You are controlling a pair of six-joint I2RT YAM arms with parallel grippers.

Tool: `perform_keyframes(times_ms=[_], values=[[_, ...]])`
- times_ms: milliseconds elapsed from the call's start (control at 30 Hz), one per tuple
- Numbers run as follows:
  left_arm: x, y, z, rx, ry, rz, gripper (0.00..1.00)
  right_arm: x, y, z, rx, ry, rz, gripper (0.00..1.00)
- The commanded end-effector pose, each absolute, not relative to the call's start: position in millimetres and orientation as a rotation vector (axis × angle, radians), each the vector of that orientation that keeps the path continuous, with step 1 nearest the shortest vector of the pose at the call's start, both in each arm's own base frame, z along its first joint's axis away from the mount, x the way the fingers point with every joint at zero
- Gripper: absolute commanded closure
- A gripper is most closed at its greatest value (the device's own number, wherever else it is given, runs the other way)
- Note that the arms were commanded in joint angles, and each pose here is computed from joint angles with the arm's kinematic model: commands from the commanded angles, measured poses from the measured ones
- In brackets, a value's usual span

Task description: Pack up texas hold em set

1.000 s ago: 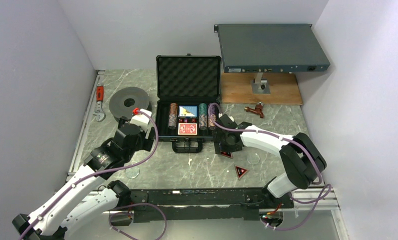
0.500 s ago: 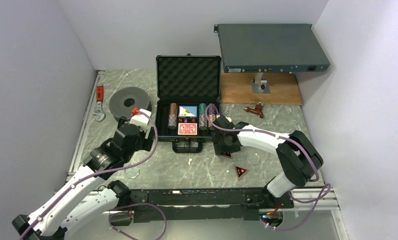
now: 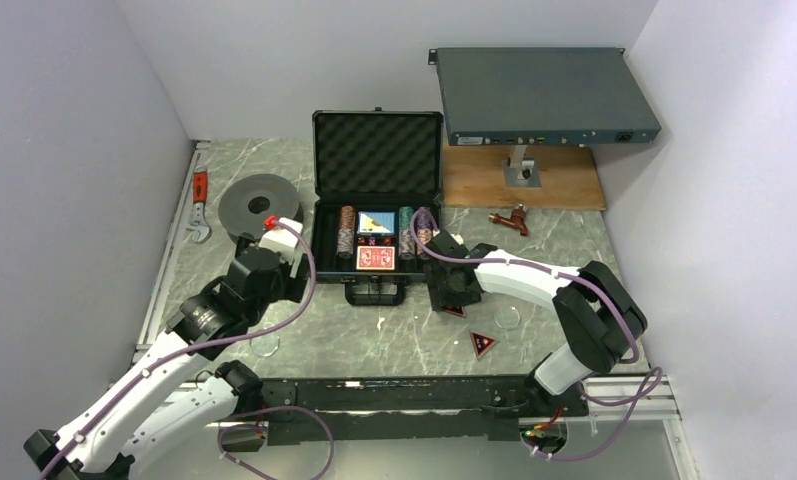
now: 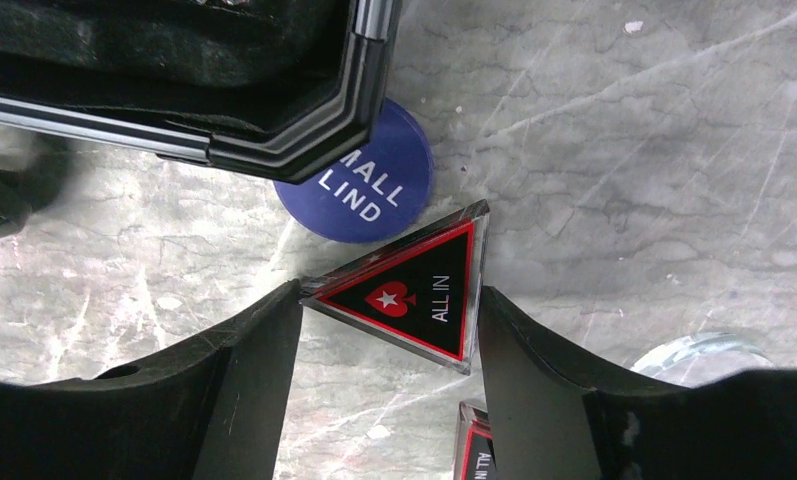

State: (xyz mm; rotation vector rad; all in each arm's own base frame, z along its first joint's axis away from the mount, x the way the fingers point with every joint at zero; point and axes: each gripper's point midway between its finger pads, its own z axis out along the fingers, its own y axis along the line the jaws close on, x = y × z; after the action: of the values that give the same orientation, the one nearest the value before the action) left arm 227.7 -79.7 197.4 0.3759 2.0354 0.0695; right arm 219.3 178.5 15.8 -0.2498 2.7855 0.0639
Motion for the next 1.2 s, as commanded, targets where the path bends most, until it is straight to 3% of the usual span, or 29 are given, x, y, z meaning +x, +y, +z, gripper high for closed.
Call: perform_keyframes(times_ms=[0, 500, 767, 1167], values=[[229.1, -81.5, 203.4, 0.380, 2.007, 0.051, 0.10, 228.8, 180.0, 37.1, -0.240, 2.740, 0.044, 0.66], [229.1, -82.1, 206.7, 0.382, 1.998, 0.033, 0.11, 254.3, 185.7, 117.3, -0.139, 2.557, 0.110, 0.70], [229.0, -77.6, 206.8, 0.358, 1.996, 0.039, 0.11, 299.5, 228.3, 168.7, -0.120, 2.418, 0.249, 0.71], [226.3, -68.4, 209.7, 0.315, 1.977, 0.062, 0.10, 353.8, 288.5, 201.7, -0.177, 2.348, 0.364, 0.70]])
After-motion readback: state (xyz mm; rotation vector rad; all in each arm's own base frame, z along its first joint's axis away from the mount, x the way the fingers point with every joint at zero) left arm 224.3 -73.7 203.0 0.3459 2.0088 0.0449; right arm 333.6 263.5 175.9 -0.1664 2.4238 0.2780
